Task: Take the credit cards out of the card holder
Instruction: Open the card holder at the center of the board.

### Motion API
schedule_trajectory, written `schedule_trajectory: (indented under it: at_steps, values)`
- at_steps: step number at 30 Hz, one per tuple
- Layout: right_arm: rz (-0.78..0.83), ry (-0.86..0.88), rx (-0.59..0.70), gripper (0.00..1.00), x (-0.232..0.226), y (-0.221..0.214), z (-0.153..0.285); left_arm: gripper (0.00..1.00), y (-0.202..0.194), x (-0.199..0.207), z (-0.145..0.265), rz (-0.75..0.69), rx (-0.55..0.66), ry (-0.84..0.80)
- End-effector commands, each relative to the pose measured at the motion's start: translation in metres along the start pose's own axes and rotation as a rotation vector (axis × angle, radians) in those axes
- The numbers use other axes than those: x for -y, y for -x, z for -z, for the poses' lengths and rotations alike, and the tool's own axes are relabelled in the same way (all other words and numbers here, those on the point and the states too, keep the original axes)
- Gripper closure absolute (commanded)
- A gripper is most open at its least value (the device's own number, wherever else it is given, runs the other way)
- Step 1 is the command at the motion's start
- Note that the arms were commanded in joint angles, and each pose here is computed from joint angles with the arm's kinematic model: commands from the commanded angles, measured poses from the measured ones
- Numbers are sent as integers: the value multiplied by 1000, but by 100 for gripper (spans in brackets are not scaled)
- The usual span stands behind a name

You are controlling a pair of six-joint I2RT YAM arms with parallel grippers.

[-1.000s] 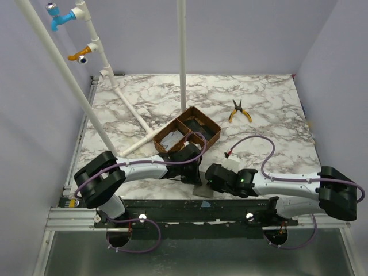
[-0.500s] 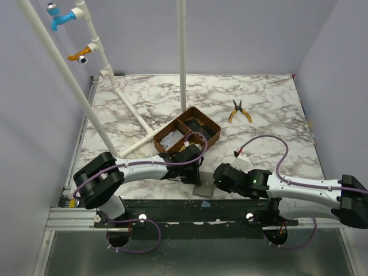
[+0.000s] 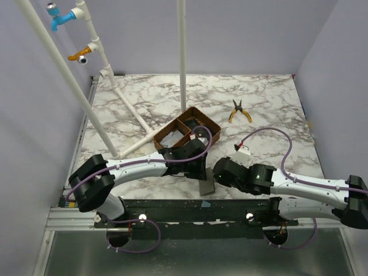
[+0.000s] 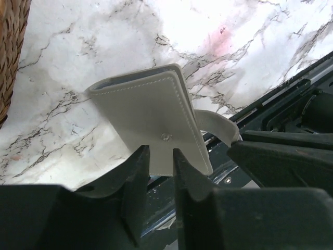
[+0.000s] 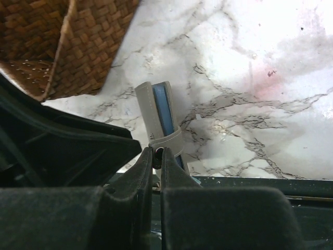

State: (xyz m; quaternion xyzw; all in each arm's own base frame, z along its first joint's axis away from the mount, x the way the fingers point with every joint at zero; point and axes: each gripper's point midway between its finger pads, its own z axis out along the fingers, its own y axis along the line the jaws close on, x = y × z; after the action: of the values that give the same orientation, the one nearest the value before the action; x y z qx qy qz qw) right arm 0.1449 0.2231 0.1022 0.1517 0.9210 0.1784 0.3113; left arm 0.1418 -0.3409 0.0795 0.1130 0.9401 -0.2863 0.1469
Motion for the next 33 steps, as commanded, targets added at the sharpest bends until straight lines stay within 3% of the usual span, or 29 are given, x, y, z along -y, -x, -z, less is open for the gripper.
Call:
schedule_trajectory:
  at_steps: [1,11,33]
  values:
    - [14,3,67,99,-9,22,13,71,6,9,7,-41,18,-16]
    - [46,-7,62,99,-16,26,19,61,6,7,6,-33,23,-13]
    - [39,-8,77,99,-16,34,26,59,4,8,14,-23,41,-37]
